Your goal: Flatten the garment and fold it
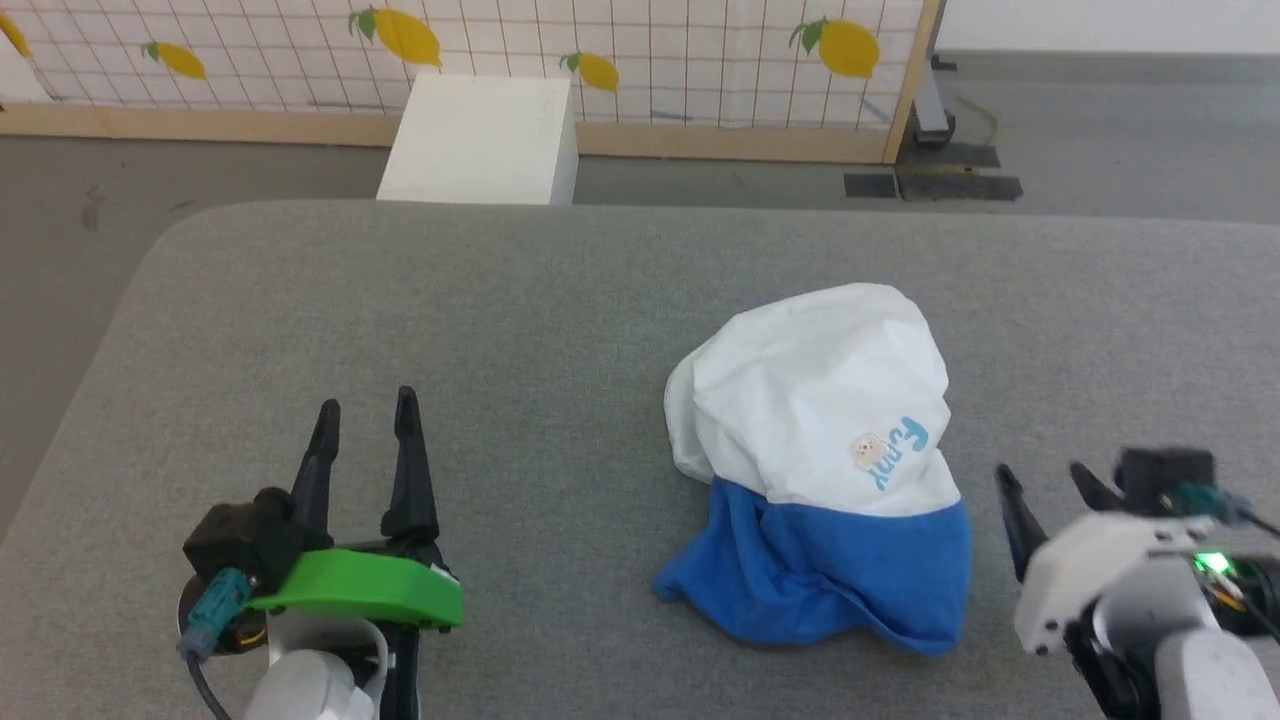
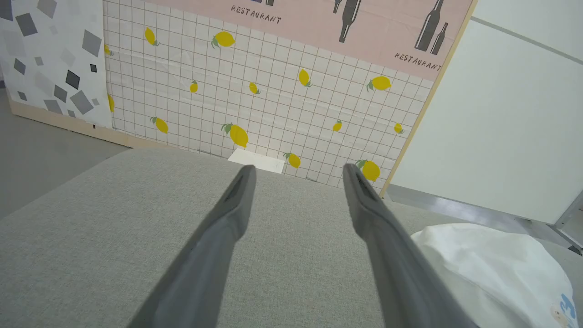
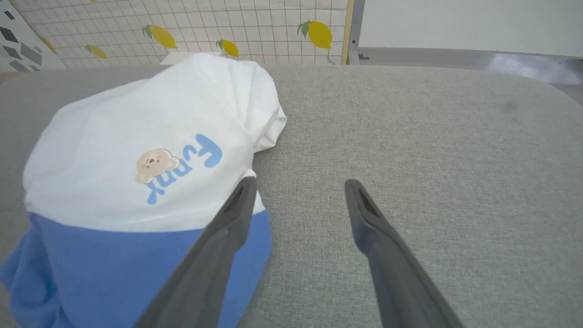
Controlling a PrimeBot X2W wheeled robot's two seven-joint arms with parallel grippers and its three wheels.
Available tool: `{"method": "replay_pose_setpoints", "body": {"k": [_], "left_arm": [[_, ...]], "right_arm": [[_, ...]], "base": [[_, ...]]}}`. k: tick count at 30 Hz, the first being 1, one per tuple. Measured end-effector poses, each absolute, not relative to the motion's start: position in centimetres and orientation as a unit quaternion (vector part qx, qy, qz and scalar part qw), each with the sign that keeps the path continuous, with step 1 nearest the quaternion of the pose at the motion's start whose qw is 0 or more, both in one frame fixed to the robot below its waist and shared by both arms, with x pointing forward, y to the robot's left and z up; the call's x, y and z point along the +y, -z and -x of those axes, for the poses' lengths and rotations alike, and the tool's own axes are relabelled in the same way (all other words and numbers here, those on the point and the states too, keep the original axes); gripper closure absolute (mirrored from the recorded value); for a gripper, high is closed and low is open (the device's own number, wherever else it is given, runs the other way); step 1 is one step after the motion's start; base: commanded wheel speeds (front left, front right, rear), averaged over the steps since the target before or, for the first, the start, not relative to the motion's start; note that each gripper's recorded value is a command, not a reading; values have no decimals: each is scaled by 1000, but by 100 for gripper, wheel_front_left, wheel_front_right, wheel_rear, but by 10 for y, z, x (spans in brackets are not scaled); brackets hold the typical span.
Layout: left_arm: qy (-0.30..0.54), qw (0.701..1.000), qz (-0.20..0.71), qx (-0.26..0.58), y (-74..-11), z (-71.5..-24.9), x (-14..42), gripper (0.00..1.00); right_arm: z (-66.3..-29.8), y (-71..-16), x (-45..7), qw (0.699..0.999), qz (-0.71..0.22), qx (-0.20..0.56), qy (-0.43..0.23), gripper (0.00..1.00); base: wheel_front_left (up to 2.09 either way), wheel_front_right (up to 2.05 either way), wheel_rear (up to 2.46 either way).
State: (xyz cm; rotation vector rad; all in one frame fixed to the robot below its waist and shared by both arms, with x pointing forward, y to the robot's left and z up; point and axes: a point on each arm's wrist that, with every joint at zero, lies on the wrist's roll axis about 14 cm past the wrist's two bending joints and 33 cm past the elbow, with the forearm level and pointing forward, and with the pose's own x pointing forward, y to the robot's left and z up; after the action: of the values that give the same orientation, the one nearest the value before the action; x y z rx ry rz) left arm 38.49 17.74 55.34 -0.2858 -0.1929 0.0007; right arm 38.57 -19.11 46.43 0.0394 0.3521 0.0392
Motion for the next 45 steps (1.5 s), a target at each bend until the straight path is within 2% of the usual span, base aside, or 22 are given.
{"method": "replay_pose_setpoints", "body": {"k": [5,9,13,18,19,20,21,23,26,28,32,35,40,41,42,45], "left_arm": [[6,986,144,-89,-545,-388,169,0],[3,985,150,-83,-538,-390,170,0],[-10,986,149,-73,-528,-389,179,0],[-24,988,142,-58,-516,-387,188,0],[-25,988,142,-55,-515,-386,189,0],[-27,988,142,-53,-513,-386,190,0],[-29,988,142,-52,-512,-386,191,0],[-28,988,143,-51,-512,-386,190,0],[-25,988,144,-53,-513,-387,189,0],[-21,988,145,-55,-514,-388,186,0],[-10,987,149,-59,-518,-389,179,0],[-4,987,151,-60,-519,-389,175,0],[1,986,156,-52,-515,-389,170,0],[1,986,158,-49,-513,-389,170,0],[1,986,161,-47,-511,-389,169,0],[5,985,170,-40,-508,-390,165,0]], "right_arm": [[-406,-447,-179,957,31,281,-58,0],[-409,-423,-176,925,72,364,-83,0],[-401,-394,-152,887,83,434,-135,0],[-392,-378,-128,864,72,465,-178,0],[-392,-377,-127,863,71,466,-181,3],[-394,-378,-127,865,71,462,-184,71],[-397,-382,-126,871,68,450,-185,100],[-401,-387,-127,881,61,432,-184,100],[-421,-411,-144,915,42,371,-156,100],[-437,-436,-168,940,34,317,-118,100],[-447,-476,-228,968,32,249,-25,100],[-431,-476,-268,966,23,254,42,100],[-377,-423,-289,932,-7,349,98,100],[-373,-419,-284,931,-21,352,98,42],[-374,-420,-280,935,-31,340,97,0],[-385,-442,-276,955,-54,275,98,0]], "base": [[0,0,0],[0,0,0],[0,0,0],[0,0,0],[0,0,0],[0,0,0],[0,0,0],[0,0,0],[0,0,0],[0,0,0],[0,0,0],[0,0,0],[0,0,0],[0,0,0],[0,0,0],[0,0,0]]}}
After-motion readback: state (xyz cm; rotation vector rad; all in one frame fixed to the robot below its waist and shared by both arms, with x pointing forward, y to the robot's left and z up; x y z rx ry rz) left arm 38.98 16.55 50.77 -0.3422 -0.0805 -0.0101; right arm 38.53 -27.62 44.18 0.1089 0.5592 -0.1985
